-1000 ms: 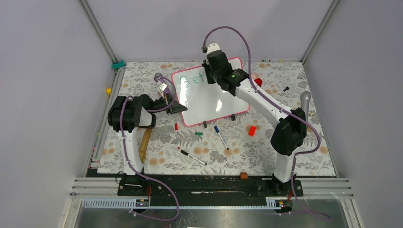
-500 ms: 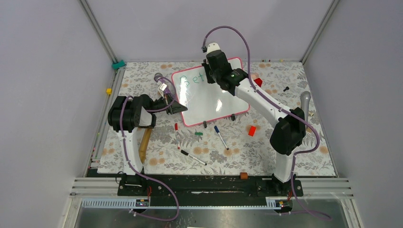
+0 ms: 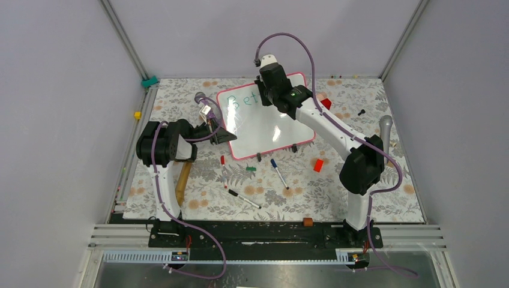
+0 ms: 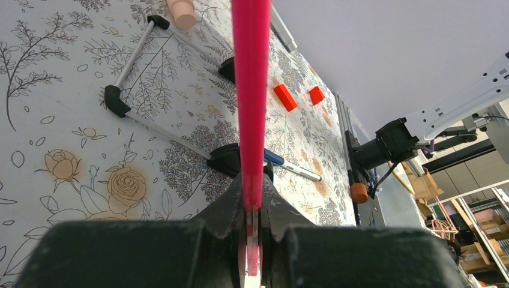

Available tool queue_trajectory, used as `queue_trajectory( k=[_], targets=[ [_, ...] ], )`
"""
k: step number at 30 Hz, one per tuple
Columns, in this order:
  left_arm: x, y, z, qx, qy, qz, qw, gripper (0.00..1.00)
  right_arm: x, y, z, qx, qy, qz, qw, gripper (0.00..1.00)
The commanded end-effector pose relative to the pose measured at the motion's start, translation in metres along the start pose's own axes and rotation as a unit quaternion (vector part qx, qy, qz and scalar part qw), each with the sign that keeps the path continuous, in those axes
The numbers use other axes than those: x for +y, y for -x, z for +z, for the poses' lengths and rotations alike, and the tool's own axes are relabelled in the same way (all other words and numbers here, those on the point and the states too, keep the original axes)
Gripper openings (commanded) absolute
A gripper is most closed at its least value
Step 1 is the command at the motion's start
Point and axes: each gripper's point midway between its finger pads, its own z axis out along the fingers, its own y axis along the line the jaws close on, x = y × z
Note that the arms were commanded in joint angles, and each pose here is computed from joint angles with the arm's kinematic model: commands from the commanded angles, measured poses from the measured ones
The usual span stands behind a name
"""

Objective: Write a sentence on the whiteboard

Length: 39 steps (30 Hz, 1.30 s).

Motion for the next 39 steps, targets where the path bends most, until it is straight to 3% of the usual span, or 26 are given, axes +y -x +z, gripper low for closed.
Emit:
queue_trajectory(
  k=[1, 39],
  targets=[
    [0.000, -0.016, 0.004, 0.017, -0.005, -0.031, 0.999, 0.00, -0.004, 0.011, -0.004, -0.009, -0.011, 0.002, 1.000, 0.00],
    [0.000, -0.016, 0.003, 0.015, -0.004, -0.031, 0.999, 0.00, 0.001, -0.020, -0.001, 0.067, 0.004, -0.019, 0.998, 0.00]
  ],
)
